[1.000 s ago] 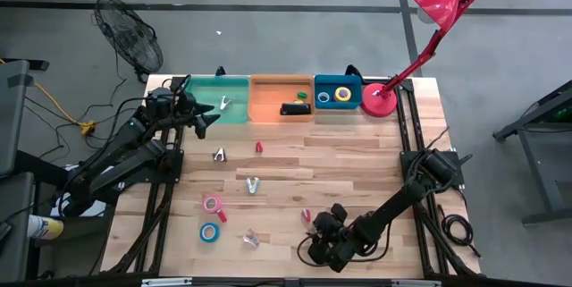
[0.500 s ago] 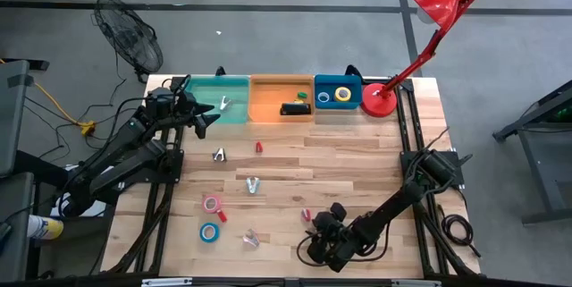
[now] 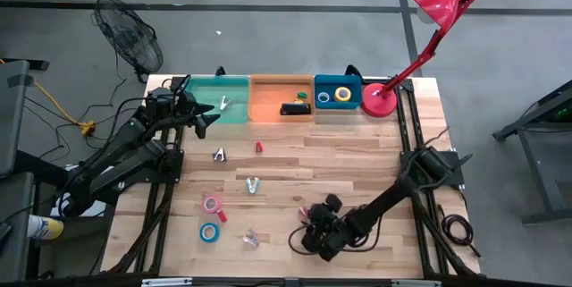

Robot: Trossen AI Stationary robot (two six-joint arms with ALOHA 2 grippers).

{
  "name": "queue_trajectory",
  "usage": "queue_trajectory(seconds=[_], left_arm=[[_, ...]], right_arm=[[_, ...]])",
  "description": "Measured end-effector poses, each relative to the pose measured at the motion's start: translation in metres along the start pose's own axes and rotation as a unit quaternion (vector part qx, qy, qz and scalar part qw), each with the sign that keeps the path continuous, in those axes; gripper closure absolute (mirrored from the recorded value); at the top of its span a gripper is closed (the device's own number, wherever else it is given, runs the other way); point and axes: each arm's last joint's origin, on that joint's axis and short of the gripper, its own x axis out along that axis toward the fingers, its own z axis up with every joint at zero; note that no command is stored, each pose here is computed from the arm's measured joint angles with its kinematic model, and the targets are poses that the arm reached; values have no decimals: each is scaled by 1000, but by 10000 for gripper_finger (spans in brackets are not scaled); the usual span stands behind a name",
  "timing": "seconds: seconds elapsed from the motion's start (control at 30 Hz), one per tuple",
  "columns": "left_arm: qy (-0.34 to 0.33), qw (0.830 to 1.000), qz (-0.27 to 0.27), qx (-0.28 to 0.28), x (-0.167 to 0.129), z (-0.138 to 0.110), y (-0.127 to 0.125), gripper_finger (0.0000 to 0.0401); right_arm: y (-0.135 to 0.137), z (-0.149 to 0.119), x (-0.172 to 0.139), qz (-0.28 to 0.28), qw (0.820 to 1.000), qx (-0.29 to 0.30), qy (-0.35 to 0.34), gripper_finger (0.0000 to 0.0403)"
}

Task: Pick and place Stapler, Stapler remover, tape
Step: Put the bottom right red stapler into the orange bin

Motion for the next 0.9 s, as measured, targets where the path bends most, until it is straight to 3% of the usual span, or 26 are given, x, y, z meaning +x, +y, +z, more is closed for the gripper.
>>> queue_trajectory(seconds=[0.33,0.7,0.9], left_arm=[[0,1000,0,0,0,0,0,169],[0,1000,0,0,0,0,0,169],[0,1000,0,0,0,0,0,169]], right_arm=[[-7,11,10,-10,1000,-18,9,216],[-7,12,11,-6,998,-65,17,332],[-8,14,12,-9,995,-102,12,338]])
